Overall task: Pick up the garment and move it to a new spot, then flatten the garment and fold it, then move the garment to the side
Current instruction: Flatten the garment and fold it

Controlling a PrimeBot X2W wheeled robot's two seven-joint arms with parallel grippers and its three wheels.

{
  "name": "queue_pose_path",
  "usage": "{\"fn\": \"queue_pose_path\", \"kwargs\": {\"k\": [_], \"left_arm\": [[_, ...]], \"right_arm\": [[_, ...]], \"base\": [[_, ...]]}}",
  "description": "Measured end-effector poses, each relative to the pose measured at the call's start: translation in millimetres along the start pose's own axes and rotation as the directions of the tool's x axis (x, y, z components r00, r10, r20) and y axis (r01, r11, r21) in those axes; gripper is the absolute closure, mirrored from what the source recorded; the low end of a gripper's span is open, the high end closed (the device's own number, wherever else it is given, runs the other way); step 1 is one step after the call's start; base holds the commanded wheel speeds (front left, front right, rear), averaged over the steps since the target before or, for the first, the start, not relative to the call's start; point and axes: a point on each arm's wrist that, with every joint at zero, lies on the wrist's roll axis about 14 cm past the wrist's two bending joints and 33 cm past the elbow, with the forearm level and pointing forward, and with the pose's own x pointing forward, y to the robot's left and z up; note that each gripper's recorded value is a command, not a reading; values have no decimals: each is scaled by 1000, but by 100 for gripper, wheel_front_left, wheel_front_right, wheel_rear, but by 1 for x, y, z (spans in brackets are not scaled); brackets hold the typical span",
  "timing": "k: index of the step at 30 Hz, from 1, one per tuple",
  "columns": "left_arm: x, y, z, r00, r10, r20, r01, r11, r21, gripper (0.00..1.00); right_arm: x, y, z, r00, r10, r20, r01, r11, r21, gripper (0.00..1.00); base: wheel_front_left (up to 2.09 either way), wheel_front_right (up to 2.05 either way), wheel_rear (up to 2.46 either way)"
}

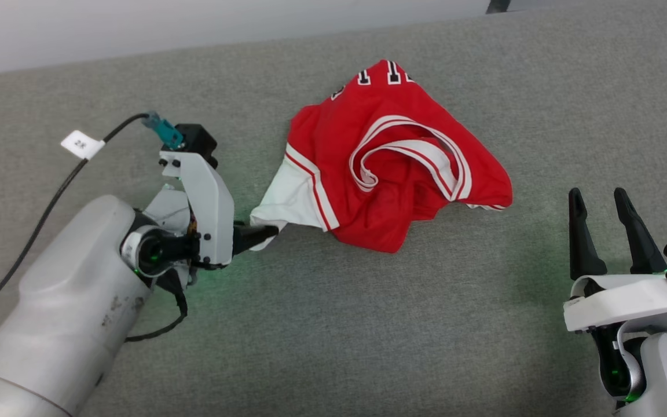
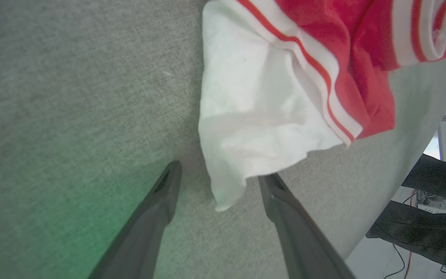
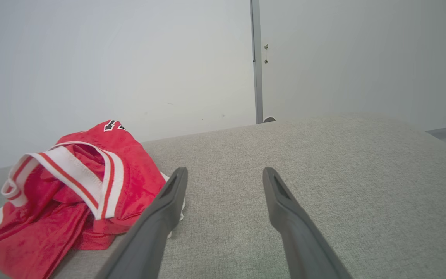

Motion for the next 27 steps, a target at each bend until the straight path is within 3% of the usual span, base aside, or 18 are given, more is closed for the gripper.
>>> {"fn": "queue_pose_path", "kwargs": {"k": [1,2,3,4,9,11,16,19,21,23,27], "left_arm": [[2,-1,2,1000,2,12,-2,1000,17,0],[4,0,4,1000,6,25,-7,1000,27,26],[6,1,5,1000,11,28,-13,999,41,75],[7,0,5,999,13,29,-15,998,61,100],[0,-6,20,992,2,127,-18,993,119,100],[-11,-1,33,980,37,195,-78,975,207,100],[-43,-1,66,917,43,396,-222,880,419,100],[-59,-4,73,886,12,464,-291,793,535,100],[-63,0,64,885,5,466,-311,751,582,100],[-66,6,55,885,7,466,-323,729,603,100],[-79,44,45,875,98,475,-408,680,610,100]], "right_arm": [[1,0,1,1000,-2,3,2,1000,0,0],[1,0,1,1000,-4,4,4,1000,1,0],[0,-1,0,1000,-6,3,6,1000,2,0],[0,-2,0,1000,-9,3,9,1000,2,0],[-1,-3,5,1000,-13,15,13,1000,-2,0],[0,0,6,1000,-5,20,5,1000,0,0],[1,10,10,999,26,28,-26,1000,3,0],[2,16,11,999,44,32,-44,999,2,0],[3,20,12,998,56,34,-56,998,3,0],[4,23,13,997,65,35,-65,998,4,0],[6,27,12,996,78,35,-78,997,7,0]], "base": [[0,0,0],[0,0,0],[0,0,0],[0,0,0],[0,0,0],[0,0,0],[0,0,0],[0,0,0],[0,0,0],[0,0,0],[0,0,0]]}}
